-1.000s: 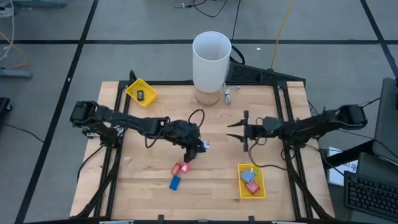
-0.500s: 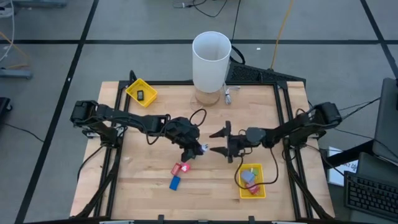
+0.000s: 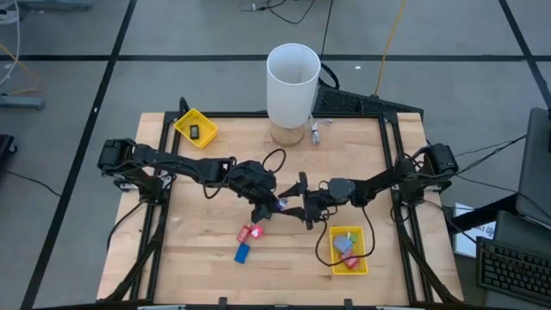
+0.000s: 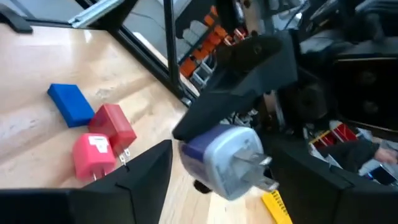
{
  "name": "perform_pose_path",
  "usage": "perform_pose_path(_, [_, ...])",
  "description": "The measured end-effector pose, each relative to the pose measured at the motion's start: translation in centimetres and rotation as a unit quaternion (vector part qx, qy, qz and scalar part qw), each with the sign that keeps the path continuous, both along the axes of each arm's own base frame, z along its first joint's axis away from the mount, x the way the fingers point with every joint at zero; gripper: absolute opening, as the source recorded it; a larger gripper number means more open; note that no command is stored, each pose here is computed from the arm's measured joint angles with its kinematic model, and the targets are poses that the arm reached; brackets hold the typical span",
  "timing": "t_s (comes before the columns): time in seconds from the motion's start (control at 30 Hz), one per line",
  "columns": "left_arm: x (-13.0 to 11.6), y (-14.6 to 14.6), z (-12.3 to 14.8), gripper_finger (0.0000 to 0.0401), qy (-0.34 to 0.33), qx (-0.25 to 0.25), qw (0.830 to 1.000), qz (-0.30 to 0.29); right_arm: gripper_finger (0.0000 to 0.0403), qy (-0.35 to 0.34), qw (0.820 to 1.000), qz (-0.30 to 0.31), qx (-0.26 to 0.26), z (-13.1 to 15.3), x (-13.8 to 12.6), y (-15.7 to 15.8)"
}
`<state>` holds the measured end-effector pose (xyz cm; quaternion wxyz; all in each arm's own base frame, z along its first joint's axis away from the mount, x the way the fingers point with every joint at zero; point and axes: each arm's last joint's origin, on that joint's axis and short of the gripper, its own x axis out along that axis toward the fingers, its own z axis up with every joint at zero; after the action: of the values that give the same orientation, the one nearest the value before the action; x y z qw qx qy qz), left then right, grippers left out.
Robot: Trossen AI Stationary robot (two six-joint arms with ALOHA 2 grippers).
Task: Pick & Place Office items
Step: Put the violet charger adapter into the bottom yellow bin
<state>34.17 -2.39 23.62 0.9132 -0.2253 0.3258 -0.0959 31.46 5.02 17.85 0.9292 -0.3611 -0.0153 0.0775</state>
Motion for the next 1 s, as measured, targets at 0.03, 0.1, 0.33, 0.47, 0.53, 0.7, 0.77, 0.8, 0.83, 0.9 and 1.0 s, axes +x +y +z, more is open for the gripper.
perform_pose_path(0.03, [-0.01,-0.01,-0.01,0.013,0.0,0.0,1.0,0.0,0.0248,-0.003,1.0,0.004,-0.002,0.08,0.03,0.02])
perform_pose_path(0.1, [-0.02,0.0,-0.01,0.013,0.001,0.0,1.0,0.0,0.0241,-0.004,1.0,0.011,-0.002,0.13,0.01,0.09])
perform_pose_path(0.33, [0.05,-0.02,0.1,0.013,-0.006,-0.002,1.0,-0.003,0.0198,-0.009,1.0,0.018,-0.003,0.23,0.0,0.12])
perform_pose_path(0.47, [0.07,-0.01,0.13,0.013,-0.008,-0.003,1.0,-0.003,0.0176,-0.009,1.0,0.018,-0.004,0.25,-0.01,0.12])
perform_pose_path(0.53, [0.06,-0.02,0.11,0.013,-0.007,-0.003,1.0,-0.004,0.0167,-0.01,1.0,0.018,-0.007,0.23,-0.01,0.14])
perform_pose_path(0.7, [0.05,-0.01,0.08,0.0138,-0.007,-0.003,1.0,-0.004,0.0145,-0.009,1.0,0.019,-0.015,0.21,-0.01,0.14])
perform_pose_path(0.77, [0.05,-0.02,0.07,0.0154,-0.007,-0.002,1.0,-0.003,0.0137,-0.01,1.0,0.019,-0.015,0.22,-0.01,0.15])
perform_pose_path(0.8, [0.06,-0.01,0.09,0.0163,-0.009,-0.001,1.0,-0.004,0.0135,-0.009,1.0,0.02,-0.015,0.21,-0.01,0.15])
perform_pose_path(0.83, [0.07,0.02,0.1,0.0172,-0.011,0.002,1.0,-0.004,0.0132,-0.008,1.0,0.02,-0.014,0.19,-0.01,0.16])
perform_pose_path(0.9, [0.08,0.03,0.1,0.0185,-0.012,0.005,1.0,-0.005,0.0125,-0.006,1.0,0.02,-0.014,0.15,-0.01,0.16])
perform_pose_path(1.0, [0.08,0.07,0.1,0.02,-0.014,0.013,1.0,-0.006,0.0103,-0.001,1.0,0.021,-0.016,0.05,-0.02,0.17])
